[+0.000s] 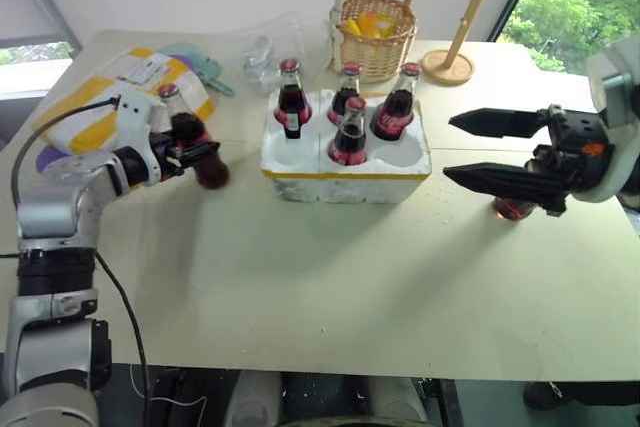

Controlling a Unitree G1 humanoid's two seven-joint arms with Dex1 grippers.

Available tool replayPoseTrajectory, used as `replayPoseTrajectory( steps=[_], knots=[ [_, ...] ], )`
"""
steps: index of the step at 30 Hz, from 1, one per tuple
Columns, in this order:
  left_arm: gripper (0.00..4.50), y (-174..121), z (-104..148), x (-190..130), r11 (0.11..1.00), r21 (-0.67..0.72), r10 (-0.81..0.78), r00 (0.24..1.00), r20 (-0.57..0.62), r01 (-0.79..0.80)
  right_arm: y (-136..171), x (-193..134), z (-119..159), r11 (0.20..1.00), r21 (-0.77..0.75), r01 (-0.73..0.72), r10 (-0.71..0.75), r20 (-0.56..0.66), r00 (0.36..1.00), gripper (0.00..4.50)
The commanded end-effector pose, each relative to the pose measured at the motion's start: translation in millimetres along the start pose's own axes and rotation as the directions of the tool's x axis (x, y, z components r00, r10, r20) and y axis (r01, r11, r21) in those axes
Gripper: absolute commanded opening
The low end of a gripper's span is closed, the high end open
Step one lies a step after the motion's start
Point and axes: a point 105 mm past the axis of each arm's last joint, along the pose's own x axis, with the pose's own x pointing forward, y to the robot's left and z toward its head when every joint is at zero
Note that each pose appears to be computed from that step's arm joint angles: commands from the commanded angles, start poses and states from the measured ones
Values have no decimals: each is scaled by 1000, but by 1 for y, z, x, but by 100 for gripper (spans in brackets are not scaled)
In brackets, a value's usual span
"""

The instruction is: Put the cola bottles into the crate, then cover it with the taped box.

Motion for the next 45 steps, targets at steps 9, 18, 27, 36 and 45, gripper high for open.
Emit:
replayPoseTrajectory(
  steps=[9, 18, 27, 36, 45],
  knots=[
    [269, -64, 107, 28, 958, 164, -254, 960, 120, 234, 6, -5, 5, 999, -36, 32, -31, 26, 999, 450],
    [269, -71, 55, 75, 906, 335, -258, 965, -50, 260, 7, -9, 6, 997, -27, 73, -72, 45, 996, 450],
    [269, -87, 40, 78, 897, 300, -322, 945, -61, 325, 4, -10, 3, 995, -15, 100, -99, 61, 993, 450],
    [412, -77, 17, 88, 919, 293, -253, 965, -69, 262, -1, -8, -2, 993, -11, 116, -115, 55, 992, 450],
    [443, -70, 32, 59, 951, 156, -287, 950, 125, 267, -17, -18, -23, 969, 21, 248, -248, 8, 969, 450]
  ],
)
